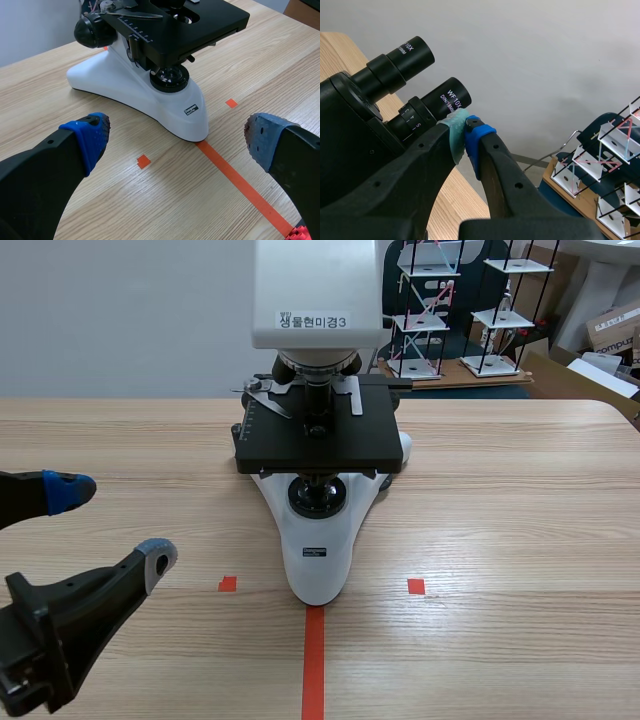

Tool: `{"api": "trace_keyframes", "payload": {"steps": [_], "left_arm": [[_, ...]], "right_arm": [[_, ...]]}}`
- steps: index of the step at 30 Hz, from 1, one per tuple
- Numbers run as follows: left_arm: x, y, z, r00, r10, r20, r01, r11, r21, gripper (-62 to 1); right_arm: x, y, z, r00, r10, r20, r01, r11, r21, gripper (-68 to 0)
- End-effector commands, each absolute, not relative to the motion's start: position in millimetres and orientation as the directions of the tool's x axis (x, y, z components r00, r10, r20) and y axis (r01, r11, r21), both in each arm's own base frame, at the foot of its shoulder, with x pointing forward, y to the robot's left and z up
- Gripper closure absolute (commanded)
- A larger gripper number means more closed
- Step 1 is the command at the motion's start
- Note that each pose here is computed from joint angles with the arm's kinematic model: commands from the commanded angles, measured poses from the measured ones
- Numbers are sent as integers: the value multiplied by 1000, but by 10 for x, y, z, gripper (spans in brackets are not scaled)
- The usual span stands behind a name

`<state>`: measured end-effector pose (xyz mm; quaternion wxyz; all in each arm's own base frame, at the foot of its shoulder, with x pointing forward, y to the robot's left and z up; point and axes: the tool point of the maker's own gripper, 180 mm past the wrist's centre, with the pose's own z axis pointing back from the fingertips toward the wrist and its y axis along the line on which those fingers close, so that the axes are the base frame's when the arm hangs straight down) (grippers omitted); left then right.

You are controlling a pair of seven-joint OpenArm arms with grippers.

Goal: Return to the home posture

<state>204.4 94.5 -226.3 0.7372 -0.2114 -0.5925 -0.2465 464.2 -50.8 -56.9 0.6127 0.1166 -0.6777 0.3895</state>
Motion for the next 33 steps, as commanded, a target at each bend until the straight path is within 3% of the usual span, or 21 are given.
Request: {"api": "trace_keyframes", "payload": {"steps": [1, 25, 30, 33], "left_arm": [[2059, 946, -2212, 162, -93, 982, 608, 794, -25, -568], [2059, 946, -2212, 162, -93, 982, 608, 794, -25, -568], [2059, 946, -2212, 162, -93, 982, 608, 794, -25, -568], [2059, 946, -2212, 162, -93, 982, 608, 794, -25, -568]], "right_arm": [[4612, -495, -347, -276, 299, 913, -621, 670, -407, 0], [4606, -489, -317, -298, 298, 907, -614, 668, -421, 0], [4458, -532, -201, -358, 339, 870, -546, 680, -490, -93], [4238, -586, -34, -420, 345, 840, -478, 702, -528, -102]]}}
